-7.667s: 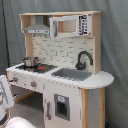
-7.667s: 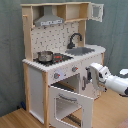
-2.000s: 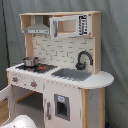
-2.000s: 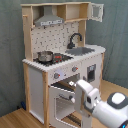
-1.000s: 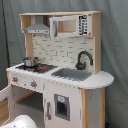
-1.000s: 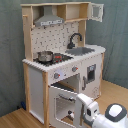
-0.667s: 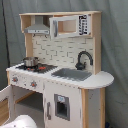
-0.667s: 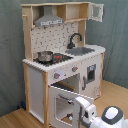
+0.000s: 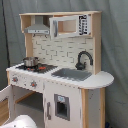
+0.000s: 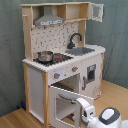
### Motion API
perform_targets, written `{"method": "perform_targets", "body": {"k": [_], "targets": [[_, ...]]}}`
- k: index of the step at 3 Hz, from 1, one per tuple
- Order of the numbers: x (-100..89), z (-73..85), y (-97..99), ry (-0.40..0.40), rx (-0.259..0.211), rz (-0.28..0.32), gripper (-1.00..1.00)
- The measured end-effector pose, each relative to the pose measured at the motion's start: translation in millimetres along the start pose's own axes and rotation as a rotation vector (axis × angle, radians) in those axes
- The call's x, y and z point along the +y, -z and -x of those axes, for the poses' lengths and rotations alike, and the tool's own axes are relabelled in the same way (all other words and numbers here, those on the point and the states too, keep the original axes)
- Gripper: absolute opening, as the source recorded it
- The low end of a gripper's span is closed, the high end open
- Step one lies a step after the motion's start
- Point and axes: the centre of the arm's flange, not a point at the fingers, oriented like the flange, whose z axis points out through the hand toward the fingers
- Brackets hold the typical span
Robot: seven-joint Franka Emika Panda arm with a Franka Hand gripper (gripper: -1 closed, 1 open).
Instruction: Play with the kitchen
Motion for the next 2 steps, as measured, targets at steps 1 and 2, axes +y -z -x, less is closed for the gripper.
{"method": "perform_targets", "body": {"k": [1,2], "targets": [[15.9,22.0,-3.6,0.005,-0.046,0.046,1.0],[33.1,41.5,-5.0,0.006,-0.077,0.082,1.0]]}}
